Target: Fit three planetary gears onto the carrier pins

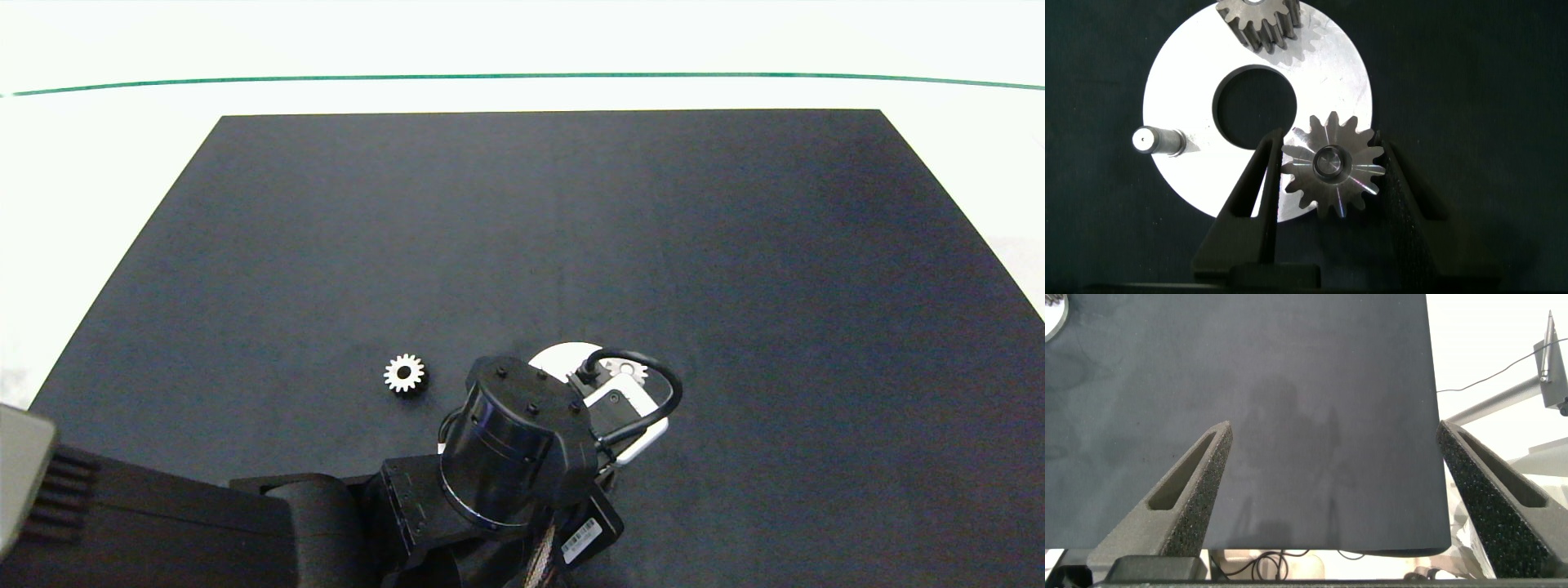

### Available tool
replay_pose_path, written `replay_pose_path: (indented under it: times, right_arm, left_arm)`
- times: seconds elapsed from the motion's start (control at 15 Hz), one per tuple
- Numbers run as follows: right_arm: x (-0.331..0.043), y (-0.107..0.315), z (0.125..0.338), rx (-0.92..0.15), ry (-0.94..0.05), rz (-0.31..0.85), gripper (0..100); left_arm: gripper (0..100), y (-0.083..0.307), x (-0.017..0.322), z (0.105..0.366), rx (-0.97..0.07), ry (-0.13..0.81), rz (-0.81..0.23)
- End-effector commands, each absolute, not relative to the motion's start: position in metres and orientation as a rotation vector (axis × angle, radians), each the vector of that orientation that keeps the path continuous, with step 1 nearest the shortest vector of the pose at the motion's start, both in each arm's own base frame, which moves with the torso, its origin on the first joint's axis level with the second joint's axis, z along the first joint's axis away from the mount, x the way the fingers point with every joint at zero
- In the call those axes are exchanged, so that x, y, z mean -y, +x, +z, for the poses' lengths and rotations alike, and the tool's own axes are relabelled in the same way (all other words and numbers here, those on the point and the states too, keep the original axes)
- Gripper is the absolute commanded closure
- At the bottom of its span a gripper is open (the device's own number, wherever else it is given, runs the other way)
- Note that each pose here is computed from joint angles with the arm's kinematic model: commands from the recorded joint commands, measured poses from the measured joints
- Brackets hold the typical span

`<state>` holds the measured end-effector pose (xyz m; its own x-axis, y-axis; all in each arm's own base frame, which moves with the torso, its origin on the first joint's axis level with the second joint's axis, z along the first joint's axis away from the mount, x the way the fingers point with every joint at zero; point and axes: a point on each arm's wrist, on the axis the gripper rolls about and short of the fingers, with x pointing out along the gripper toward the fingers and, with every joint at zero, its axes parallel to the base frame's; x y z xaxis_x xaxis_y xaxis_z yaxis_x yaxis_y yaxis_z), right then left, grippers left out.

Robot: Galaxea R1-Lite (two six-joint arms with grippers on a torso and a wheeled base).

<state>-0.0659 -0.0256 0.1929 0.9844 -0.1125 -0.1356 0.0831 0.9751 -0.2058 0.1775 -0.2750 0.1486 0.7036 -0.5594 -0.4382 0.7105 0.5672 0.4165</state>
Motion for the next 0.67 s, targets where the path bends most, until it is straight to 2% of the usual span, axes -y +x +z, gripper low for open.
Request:
replay_pose_path:
  times: [0.07,0.47,0.53,0.67]
  right_arm:
    - [0.0256,-0.066,0.1926,-0.15,-0.203,-0.1,0]
    - [0.0255,-0.0654,0.1929,-0.153,-0.204,-0.1,0]
    - [0.0255,-0.0654,0.1929,-0.153,-0.204,-0.1,0]
    - [0.0254,-0.0651,0.193,-0.155,-0.205,-0.1,0]
  left_arm:
    - [93,0.1775,0.2739,0.1486,-0.269,0.61,-0.753]
    - [93,0.1779,0.2745,0.1471,-0.273,0.611,-0.753]
    - [0,0.1774,0.2747,0.1469,-0.274,0.612,-0.755]
    - [0,0.1778,0.2753,0.1482,-0.27,0.607,-0.754]
